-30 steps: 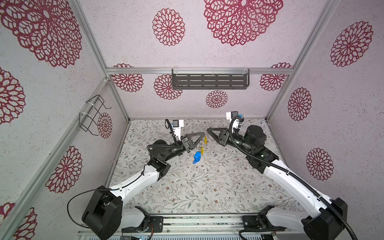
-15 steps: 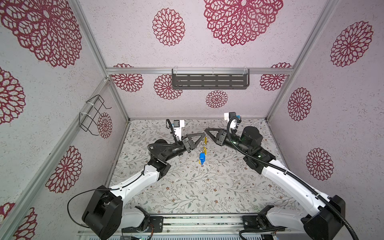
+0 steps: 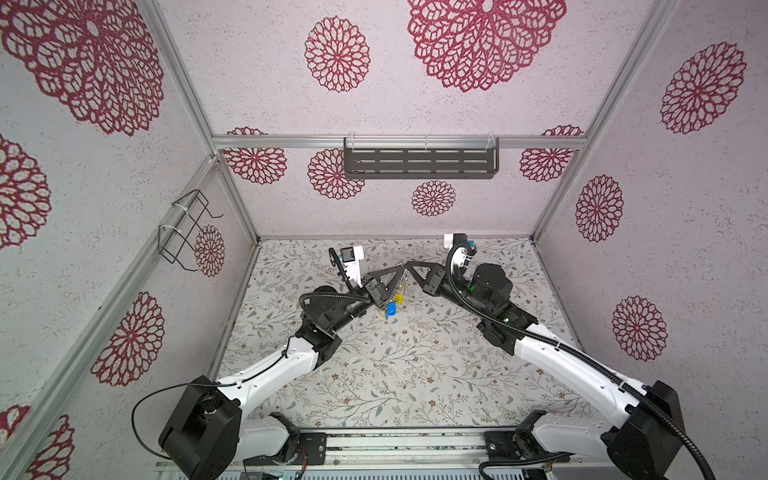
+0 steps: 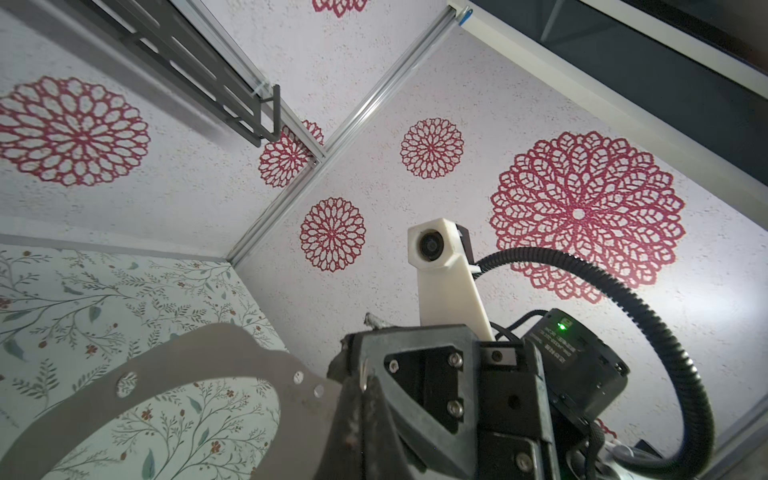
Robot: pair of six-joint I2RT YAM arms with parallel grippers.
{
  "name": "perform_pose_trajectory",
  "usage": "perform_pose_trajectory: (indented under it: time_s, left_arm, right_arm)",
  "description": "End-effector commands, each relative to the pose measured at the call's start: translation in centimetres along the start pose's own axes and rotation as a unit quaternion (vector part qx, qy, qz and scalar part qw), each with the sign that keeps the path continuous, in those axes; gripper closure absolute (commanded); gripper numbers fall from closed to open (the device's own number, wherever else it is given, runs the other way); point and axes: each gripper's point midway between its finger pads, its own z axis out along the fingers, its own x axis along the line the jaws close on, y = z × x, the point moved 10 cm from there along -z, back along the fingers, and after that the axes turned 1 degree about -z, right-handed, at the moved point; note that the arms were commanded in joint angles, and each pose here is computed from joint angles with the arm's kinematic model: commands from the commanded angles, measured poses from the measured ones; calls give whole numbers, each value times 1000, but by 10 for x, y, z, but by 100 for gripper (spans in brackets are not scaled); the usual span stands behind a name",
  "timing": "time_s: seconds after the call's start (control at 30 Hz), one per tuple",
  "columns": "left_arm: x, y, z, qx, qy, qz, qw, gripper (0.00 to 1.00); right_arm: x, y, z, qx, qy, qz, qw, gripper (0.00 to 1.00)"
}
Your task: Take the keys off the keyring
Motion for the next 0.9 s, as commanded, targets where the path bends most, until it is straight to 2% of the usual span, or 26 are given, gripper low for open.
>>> perform_pose_trajectory:
  time_s: [0.0, 0.23, 0.47, 0.63, 0.8, 0.87]
  left_arm:
    - [-17, 18, -4, -82, -17, 32, 996, 100]
    - [-16, 17, -3, -85, -15, 26, 996, 100]
    - [-20, 20, -2, -87, -30, 17, 996, 100]
    - [-21, 17, -3, -64, -32, 23, 997, 100]
    - [-26, 17, 4, -13, -53, 26, 998, 100]
    - [-29, 17, 8, 10, -66, 28, 997, 100]
  right_arm:
    - [5, -14, 5, 30, 17, 17, 999, 94]
    - [7, -22, 15, 49, 26, 22, 998, 94]
    - [5, -24, 13, 49, 2, 14, 999, 94]
    - [6, -6, -13, 19, -60, -30, 998, 86]
    - [1, 20, -51, -24, -113, -64, 991, 86]
    - [9, 27, -60, -35, -107, -89, 990, 87]
